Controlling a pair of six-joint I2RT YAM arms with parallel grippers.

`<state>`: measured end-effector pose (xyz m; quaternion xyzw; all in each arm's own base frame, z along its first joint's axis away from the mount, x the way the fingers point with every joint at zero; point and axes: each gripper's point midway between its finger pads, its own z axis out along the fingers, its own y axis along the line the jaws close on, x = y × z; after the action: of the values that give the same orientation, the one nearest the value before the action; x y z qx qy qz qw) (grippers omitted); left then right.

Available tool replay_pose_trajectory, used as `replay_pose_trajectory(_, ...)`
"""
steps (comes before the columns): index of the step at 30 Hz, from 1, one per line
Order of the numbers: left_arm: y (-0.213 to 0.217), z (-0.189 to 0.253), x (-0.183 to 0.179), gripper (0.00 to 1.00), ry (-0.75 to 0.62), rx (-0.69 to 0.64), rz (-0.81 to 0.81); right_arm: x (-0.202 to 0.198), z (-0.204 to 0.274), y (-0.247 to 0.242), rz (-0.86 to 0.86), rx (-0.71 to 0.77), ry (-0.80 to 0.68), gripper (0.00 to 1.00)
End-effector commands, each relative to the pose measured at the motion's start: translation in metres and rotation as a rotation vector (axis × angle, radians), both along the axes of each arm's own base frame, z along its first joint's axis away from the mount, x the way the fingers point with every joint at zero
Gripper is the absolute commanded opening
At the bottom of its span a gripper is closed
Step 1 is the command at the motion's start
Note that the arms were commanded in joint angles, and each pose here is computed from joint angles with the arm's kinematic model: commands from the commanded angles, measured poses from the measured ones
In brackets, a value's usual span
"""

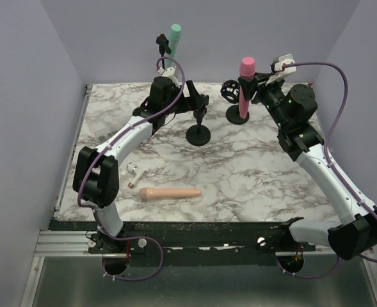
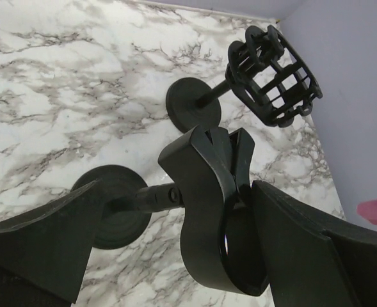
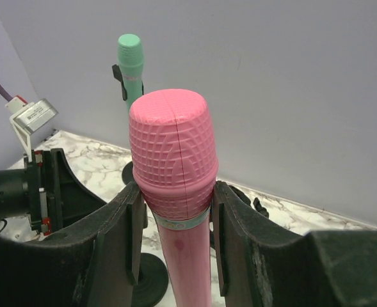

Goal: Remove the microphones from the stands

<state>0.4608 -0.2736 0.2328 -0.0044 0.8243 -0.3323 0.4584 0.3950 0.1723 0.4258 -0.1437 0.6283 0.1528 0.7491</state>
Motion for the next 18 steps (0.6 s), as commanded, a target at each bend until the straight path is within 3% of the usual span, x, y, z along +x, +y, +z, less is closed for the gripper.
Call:
replay_pose_trajectory(1, 0.031, -0.105, -0.026, 0.98, 0.260, 0.232, 0.030, 0.000, 0.002, 0.006, 0.028, 0.014, -0.018, 0.01)
replay_pose_trajectory(10, 0.028, -0.081, -0.021, 0.98, 0.240, 0.223, 0.023, 0.001, -0.001, 0.007, 0.030, 0.009, -0.012, 0.01)
replay_pose_trajectory(18, 0.033, 0.026, -0.019, 0.98, 0.069, 0.043, -0.024, 0.003, -0.014, 0.017, 0.078, -0.040, 0.020, 0.01)
